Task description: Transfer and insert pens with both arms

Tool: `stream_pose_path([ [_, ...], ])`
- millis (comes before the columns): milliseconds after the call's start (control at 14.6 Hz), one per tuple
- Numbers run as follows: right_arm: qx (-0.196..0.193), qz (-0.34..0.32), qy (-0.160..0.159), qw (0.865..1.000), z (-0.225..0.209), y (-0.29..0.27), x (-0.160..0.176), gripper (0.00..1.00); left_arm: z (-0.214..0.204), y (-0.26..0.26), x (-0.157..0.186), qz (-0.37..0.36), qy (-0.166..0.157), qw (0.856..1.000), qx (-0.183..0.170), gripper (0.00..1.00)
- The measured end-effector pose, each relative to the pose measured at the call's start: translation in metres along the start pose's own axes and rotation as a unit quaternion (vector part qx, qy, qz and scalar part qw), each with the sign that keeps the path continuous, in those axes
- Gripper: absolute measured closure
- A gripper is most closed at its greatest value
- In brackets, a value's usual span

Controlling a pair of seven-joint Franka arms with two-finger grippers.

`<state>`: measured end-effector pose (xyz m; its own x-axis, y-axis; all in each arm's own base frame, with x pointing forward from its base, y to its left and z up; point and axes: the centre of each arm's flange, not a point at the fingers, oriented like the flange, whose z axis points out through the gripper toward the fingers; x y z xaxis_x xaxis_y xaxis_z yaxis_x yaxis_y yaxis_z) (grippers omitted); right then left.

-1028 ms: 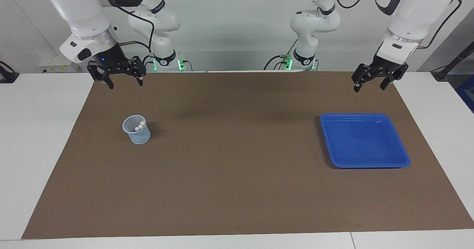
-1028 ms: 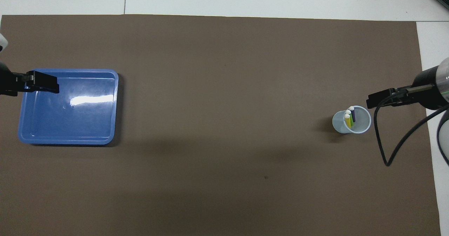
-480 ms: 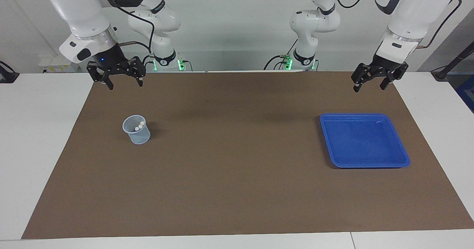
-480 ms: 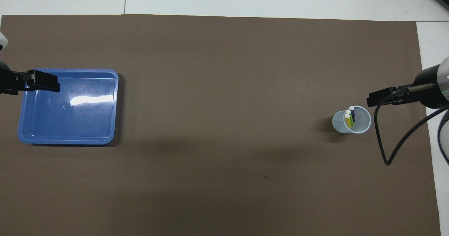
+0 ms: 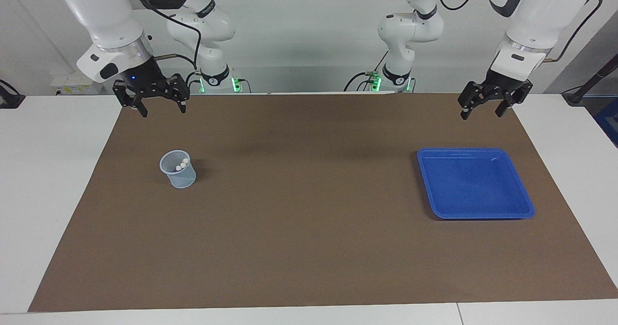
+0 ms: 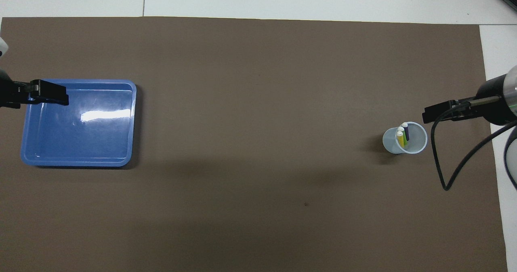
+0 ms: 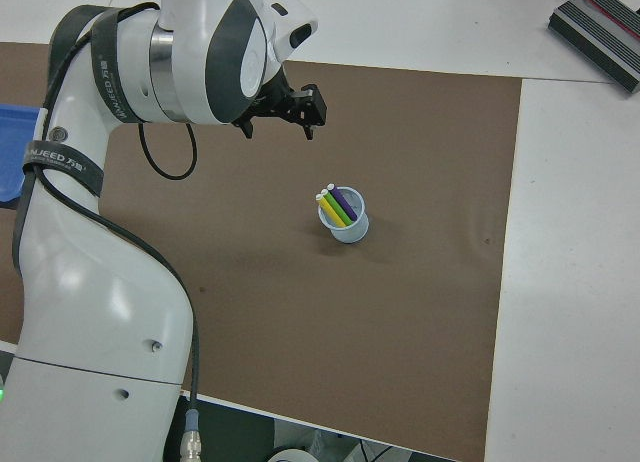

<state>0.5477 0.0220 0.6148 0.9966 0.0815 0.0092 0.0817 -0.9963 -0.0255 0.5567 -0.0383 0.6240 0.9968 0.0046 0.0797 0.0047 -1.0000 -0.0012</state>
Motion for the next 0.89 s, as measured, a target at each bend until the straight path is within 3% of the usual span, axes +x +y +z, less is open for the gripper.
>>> stream_pose_path([
  [891, -0.001, 0.000, 0.005, 1.000, -0.0049, 0.0006, -0.0016, 0.00, 0.0002, 0.0005, 0.0000, 0.000, 0.000, 1.000, 0.000, 0.00],
])
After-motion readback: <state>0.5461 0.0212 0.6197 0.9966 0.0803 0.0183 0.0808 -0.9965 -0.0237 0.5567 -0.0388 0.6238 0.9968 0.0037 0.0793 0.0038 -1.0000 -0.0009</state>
